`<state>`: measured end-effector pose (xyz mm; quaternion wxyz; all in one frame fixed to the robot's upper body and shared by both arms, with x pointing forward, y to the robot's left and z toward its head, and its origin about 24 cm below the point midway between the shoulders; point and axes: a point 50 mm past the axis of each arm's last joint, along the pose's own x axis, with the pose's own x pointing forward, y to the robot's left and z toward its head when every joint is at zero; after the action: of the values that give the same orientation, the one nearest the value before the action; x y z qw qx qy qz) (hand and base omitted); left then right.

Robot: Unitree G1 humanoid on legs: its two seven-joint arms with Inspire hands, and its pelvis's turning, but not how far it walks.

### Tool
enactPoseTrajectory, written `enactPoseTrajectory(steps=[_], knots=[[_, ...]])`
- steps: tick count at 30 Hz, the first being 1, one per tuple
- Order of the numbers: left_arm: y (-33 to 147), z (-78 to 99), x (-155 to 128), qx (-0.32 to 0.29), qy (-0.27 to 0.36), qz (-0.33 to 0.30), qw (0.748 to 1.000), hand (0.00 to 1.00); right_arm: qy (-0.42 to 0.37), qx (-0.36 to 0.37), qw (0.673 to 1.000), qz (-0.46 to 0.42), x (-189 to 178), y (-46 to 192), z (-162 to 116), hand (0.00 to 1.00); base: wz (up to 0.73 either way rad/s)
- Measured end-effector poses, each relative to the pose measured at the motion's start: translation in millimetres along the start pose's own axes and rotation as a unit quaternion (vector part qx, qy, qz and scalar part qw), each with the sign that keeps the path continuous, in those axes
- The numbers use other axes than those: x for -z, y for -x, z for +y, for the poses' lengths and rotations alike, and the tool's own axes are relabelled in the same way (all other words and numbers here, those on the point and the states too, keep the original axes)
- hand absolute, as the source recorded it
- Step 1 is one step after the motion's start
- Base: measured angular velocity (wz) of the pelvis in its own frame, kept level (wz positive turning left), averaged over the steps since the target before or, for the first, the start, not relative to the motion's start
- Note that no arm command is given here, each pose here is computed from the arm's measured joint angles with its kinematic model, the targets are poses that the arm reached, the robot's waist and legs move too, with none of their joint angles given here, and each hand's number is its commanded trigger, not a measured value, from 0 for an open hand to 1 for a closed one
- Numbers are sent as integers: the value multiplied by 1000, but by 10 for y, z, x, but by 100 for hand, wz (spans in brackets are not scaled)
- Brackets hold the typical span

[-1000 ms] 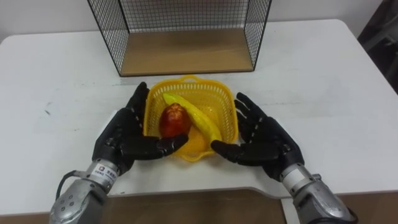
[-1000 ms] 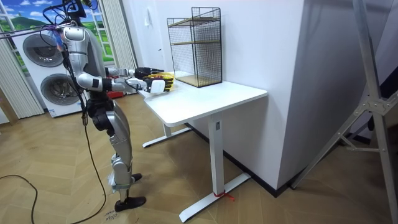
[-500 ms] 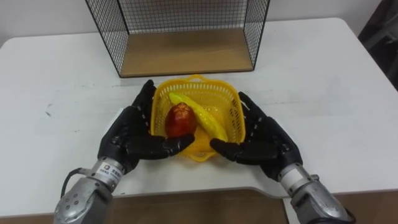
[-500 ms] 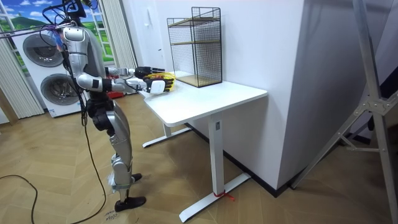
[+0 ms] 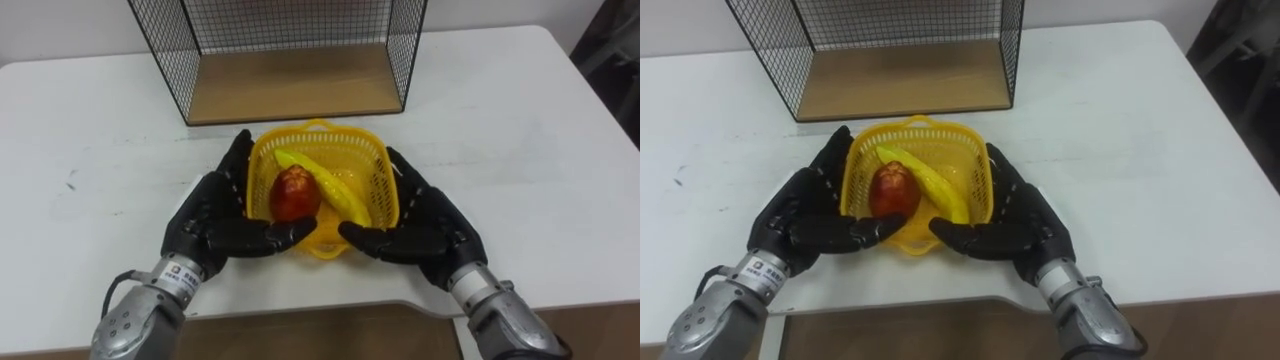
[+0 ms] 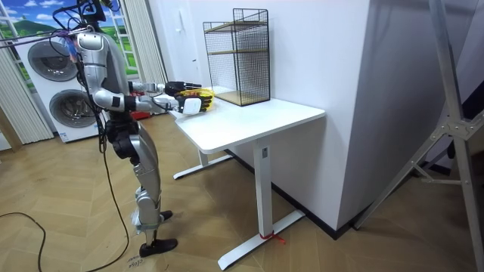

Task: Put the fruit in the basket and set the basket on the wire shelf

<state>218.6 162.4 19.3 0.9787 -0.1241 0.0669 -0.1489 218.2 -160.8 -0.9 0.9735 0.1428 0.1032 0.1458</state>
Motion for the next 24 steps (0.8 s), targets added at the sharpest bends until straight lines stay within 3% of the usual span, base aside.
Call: enactPoseTrajectory(steps=[24], knots=[[-73,-101,-47,7,6,-24,1000,0,10,14,999,-50,-244,-148,56,0,-1]])
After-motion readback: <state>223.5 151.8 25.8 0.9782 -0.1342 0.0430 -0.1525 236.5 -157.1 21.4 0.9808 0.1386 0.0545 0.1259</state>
